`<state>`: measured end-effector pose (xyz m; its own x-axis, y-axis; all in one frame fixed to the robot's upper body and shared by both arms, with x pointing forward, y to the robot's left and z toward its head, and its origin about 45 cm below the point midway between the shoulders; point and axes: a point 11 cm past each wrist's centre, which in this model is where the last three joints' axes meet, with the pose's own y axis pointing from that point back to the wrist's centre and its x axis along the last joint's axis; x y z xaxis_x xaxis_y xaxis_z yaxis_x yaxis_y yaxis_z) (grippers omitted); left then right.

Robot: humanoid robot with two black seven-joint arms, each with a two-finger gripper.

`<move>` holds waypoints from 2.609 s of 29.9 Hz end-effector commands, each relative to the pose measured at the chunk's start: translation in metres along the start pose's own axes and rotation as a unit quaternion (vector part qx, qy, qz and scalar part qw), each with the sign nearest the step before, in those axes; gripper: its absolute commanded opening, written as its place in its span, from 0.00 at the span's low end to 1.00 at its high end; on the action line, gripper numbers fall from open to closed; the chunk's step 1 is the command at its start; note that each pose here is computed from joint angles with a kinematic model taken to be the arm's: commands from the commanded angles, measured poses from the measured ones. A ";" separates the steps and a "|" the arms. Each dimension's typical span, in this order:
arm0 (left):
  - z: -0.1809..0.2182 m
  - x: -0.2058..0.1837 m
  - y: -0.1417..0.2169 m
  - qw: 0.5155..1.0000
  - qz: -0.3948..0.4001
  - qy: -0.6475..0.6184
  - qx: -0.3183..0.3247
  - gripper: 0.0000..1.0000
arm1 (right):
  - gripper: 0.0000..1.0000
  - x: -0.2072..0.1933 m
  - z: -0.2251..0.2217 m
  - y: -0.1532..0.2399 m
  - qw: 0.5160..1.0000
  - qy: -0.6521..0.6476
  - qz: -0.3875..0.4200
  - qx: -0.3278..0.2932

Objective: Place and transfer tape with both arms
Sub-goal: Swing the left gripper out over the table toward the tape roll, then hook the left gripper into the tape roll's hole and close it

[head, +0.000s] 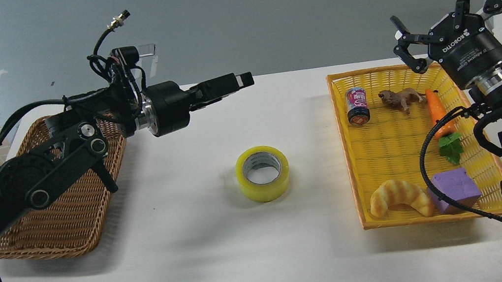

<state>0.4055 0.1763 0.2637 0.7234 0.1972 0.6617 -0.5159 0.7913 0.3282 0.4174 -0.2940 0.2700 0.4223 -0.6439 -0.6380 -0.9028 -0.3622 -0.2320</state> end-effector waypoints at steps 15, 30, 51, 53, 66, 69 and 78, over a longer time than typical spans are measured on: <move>-0.029 -0.051 -0.033 0.930 -0.147 -0.292 0.170 0.98 | 1.00 0.019 0.003 0.017 0.999 -0.012 0.031 0.009; -0.041 -0.064 -0.045 0.925 -0.168 -0.287 0.186 0.89 | 1.00 0.023 0.005 0.019 0.999 -0.014 0.036 0.006; -0.041 -0.085 -0.052 0.925 -0.192 -0.279 0.175 0.85 | 1.00 0.025 0.007 0.022 0.999 -0.015 0.040 0.004; -0.044 -0.089 -0.051 0.922 -0.199 -0.280 0.178 0.85 | 1.00 0.025 0.007 0.022 0.999 -0.015 0.040 0.004; -0.053 -0.101 -0.057 0.921 -0.209 -0.270 0.189 0.66 | 1.00 0.025 0.007 0.022 0.999 -0.015 0.040 0.006; -0.054 -0.102 -0.058 0.921 -0.210 -0.269 0.189 0.48 | 1.00 0.025 0.008 0.022 0.999 -0.016 0.040 0.006; -0.044 -0.104 -0.065 0.923 -0.219 -0.270 0.164 0.00 | 1.00 0.029 0.008 0.024 0.999 -0.021 0.046 0.008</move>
<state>0.3836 0.1310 0.1398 0.6116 -0.4828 0.6268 -0.4194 0.4740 0.7743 0.4078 -0.3144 0.2413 0.3390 -0.6487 -0.6814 -0.9372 -0.2960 -0.1844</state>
